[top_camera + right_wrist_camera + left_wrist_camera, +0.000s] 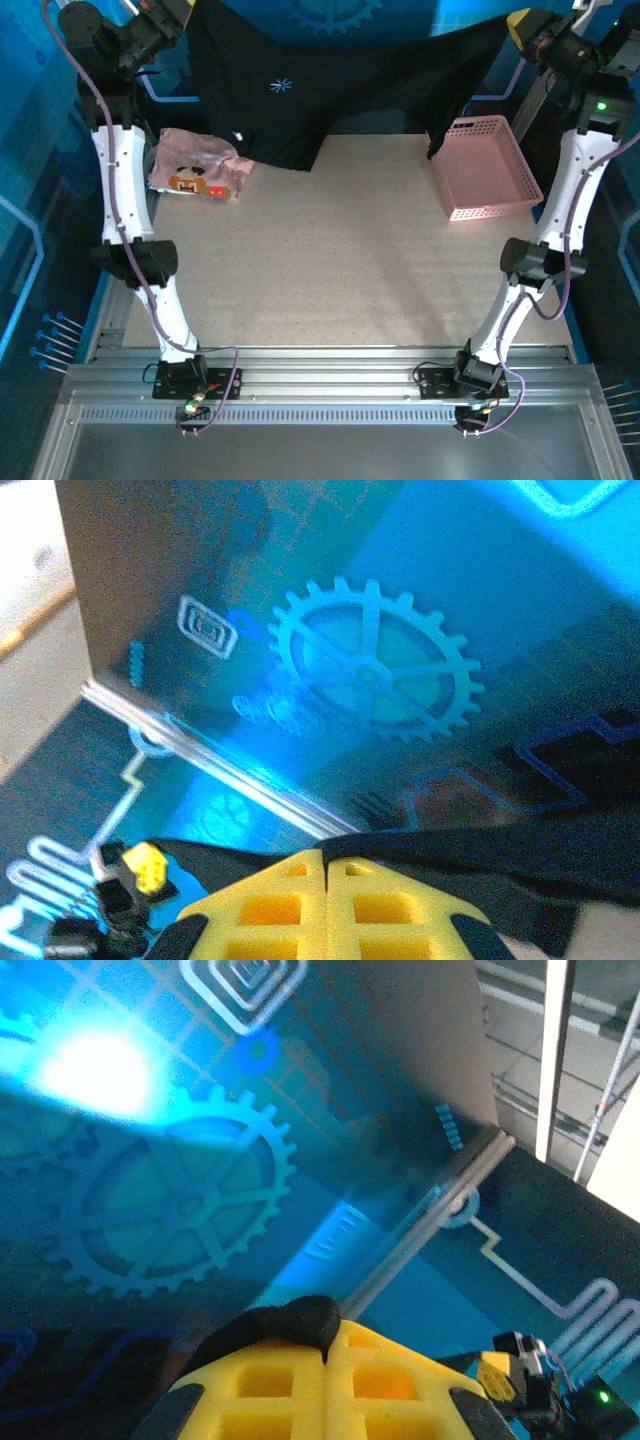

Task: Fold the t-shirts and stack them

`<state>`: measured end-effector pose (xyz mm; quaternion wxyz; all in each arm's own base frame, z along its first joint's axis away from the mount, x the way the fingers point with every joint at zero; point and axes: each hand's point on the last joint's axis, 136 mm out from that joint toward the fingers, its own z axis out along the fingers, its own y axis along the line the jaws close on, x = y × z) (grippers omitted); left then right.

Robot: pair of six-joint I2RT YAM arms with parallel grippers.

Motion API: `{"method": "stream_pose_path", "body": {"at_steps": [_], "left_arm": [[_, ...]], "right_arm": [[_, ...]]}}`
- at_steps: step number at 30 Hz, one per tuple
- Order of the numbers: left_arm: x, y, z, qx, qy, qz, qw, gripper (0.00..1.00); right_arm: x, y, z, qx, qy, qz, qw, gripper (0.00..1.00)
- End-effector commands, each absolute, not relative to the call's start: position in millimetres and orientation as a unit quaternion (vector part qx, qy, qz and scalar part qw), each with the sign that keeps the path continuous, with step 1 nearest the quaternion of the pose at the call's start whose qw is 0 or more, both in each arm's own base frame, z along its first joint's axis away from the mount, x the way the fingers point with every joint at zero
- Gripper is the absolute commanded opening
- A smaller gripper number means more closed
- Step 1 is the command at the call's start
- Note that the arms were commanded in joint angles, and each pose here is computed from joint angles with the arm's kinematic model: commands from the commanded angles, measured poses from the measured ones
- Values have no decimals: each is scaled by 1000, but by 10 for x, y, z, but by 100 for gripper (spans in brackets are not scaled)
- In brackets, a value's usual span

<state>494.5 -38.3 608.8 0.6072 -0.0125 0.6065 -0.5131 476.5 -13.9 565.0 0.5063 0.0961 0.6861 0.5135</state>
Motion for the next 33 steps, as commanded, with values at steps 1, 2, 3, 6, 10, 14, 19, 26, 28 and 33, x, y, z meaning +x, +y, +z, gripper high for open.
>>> {"method": "stream_pose_path", "body": {"at_steps": [1, 2, 3, 6, 10, 14, 19, 26, 28, 33], "left_arm": [[4672, -550, 5854, 38, 629, -499, 595, 0], [4615, -569, 5637, 29, 643, -489, 588, 0], [4570, -574, 5416, 16, 656, -483, 579, 0], [4305, -617, 4523, -36, 697, -490, 523, 0], [3840, -560, 2938, -158, 780, -449, 407, 0], [3189, -290, 1519, -300, 840, -339, 298, 0], [2712, -39, 873, -389, 859, -251, 221, 68], [2576, 487, 1308, -443, 853, -115, 251, 91], [2685, 466, 1479, -435, 851, -132, 264, 91], [2960, 122, 1542, -404, 839, -252, 264, 91]], "right_arm": [[4612, -18, 4878, 98, 758, 488, 423, 0], [4551, -13, 4633, 113, 770, 481, 404, 0], [4487, -22, 4396, 129, 779, 477, 386, 0], [4172, -24, 3519, 183, 800, 474, 319, 0], [3586, 128, 2412, 240, 818, 474, 218, 0], [2933, 264, 1477, 283, 849, 429, 123, 10], [2462, 219, 921, 339, 862, 375, 40, 59], [2505, -86, 1187, 356, 871, 326, 86, 73], [2585, -140, 1395, 347, 874, 320, 114, 73], [2656, 6, 1640, 312, 875, 351, 119, 74]]}}
